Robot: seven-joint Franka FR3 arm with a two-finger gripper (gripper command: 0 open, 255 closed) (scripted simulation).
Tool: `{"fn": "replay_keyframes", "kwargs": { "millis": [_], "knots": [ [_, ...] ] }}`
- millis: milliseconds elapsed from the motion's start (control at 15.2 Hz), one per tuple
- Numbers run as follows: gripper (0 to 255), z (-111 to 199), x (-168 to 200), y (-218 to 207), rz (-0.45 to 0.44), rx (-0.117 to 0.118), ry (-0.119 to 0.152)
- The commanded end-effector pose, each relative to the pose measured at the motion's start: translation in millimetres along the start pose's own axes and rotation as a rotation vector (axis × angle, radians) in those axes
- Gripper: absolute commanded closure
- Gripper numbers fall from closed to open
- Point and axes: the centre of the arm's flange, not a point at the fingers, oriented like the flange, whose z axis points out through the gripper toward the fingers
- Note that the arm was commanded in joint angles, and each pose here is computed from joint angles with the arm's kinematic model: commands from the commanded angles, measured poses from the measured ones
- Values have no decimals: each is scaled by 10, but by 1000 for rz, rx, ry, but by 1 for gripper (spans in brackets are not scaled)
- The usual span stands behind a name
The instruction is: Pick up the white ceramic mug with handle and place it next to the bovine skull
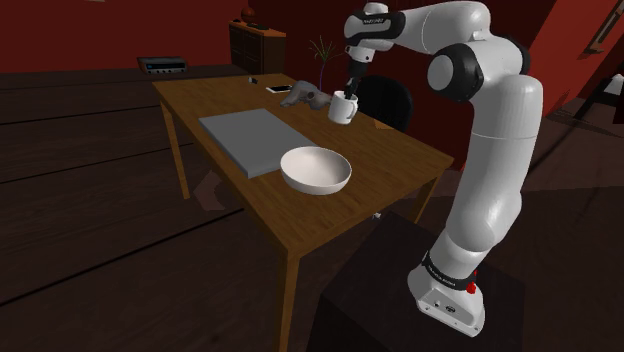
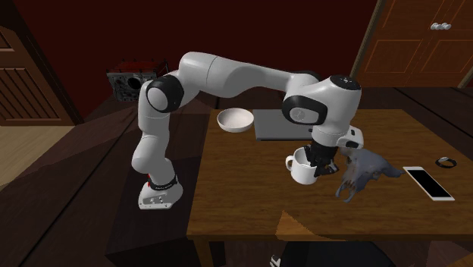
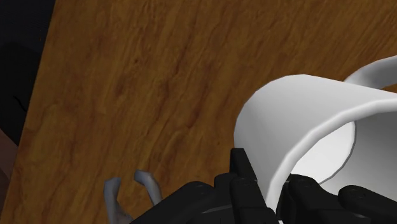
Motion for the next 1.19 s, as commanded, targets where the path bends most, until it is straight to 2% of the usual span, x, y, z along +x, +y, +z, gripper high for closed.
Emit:
{"fn": "replay_keyframes", "kwargs": {
  "millis": [0, 462, 528, 858, 1122],
  "knots": [
    [255, 100, -5, -6, 0, -1, 1],
    [255, 100, -5, -6, 0, -1, 1],
    [0, 100, -6, -6, 0, -1, 1],
    [0, 100, -6, -6, 0, -1, 1],
    [0, -400, -6, -7, 0, -1, 1]
  ]
}}
